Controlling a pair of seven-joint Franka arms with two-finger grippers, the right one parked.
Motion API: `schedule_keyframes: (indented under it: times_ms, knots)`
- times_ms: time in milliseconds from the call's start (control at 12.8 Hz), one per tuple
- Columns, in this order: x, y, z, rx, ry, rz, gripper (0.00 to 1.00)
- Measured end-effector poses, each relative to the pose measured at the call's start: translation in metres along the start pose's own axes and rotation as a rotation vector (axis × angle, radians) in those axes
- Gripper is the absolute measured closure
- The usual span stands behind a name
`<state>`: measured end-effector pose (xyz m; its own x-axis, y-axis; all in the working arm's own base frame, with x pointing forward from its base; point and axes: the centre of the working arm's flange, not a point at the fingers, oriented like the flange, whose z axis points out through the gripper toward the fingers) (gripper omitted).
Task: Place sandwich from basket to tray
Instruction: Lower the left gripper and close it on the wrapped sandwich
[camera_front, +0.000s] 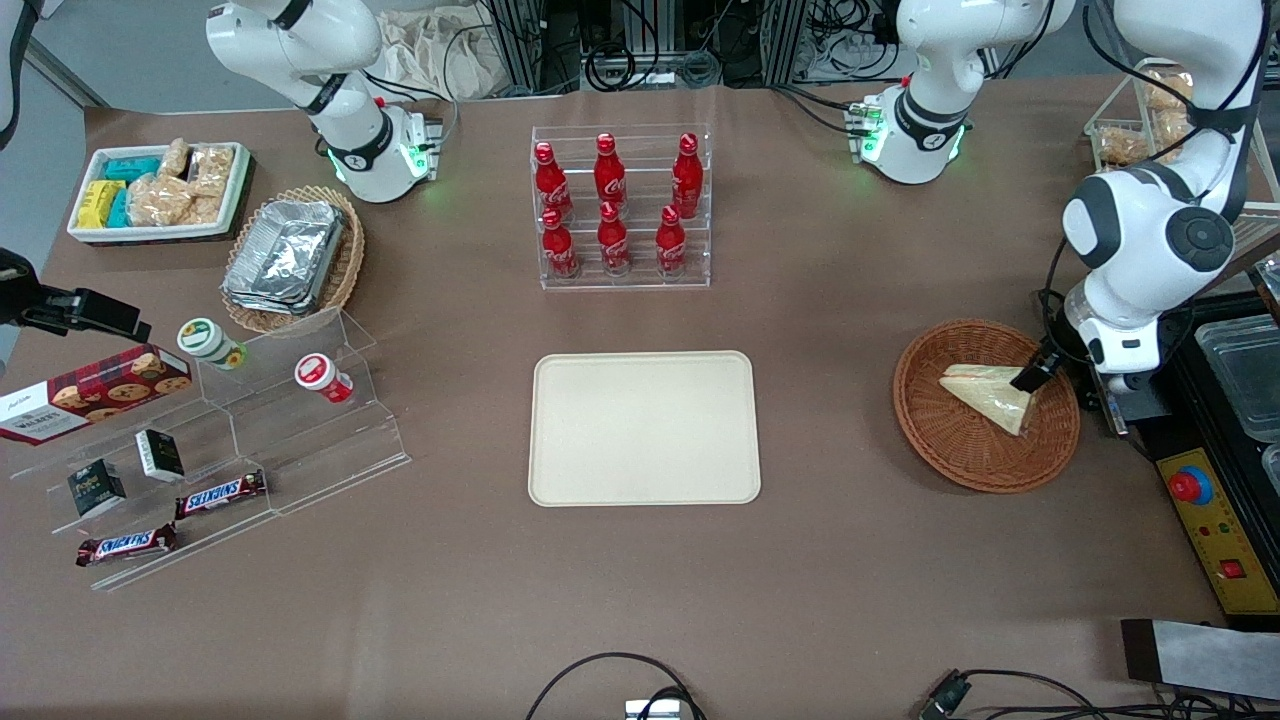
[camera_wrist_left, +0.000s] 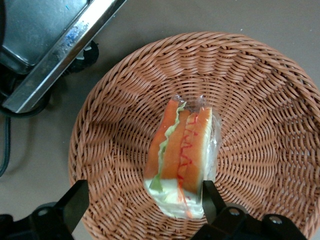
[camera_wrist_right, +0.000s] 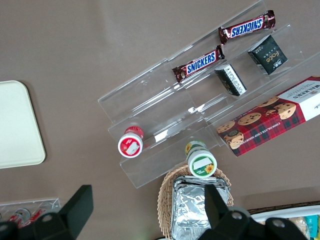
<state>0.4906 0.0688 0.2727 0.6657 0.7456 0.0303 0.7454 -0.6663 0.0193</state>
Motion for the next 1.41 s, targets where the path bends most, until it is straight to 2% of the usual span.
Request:
schedule_keyframes:
  times_ms: [391, 547, 626, 704, 860, 1173, 1408]
  knots:
    - [0.0, 0.001, 0.017, -0.005, 0.005, -0.014, 0.0]
    - [0.0, 0.001, 0.023, -0.004, 0.003, -0.019, 0.2]
    - [0.0, 0.001, 0.025, -0.004, 0.002, -0.022, 0.21]
    - [0.0, 0.001, 0.025, -0.005, 0.003, -0.024, 0.3]
    - [0.0, 0.002, 0.025, -0.007, 0.005, -0.025, 0.55]
    - [0.0, 0.002, 0.024, -0.009, 0.007, -0.026, 0.82]
    - [-0.003, 0.01, 0.016, -0.019, 0.017, -0.003, 0.83]
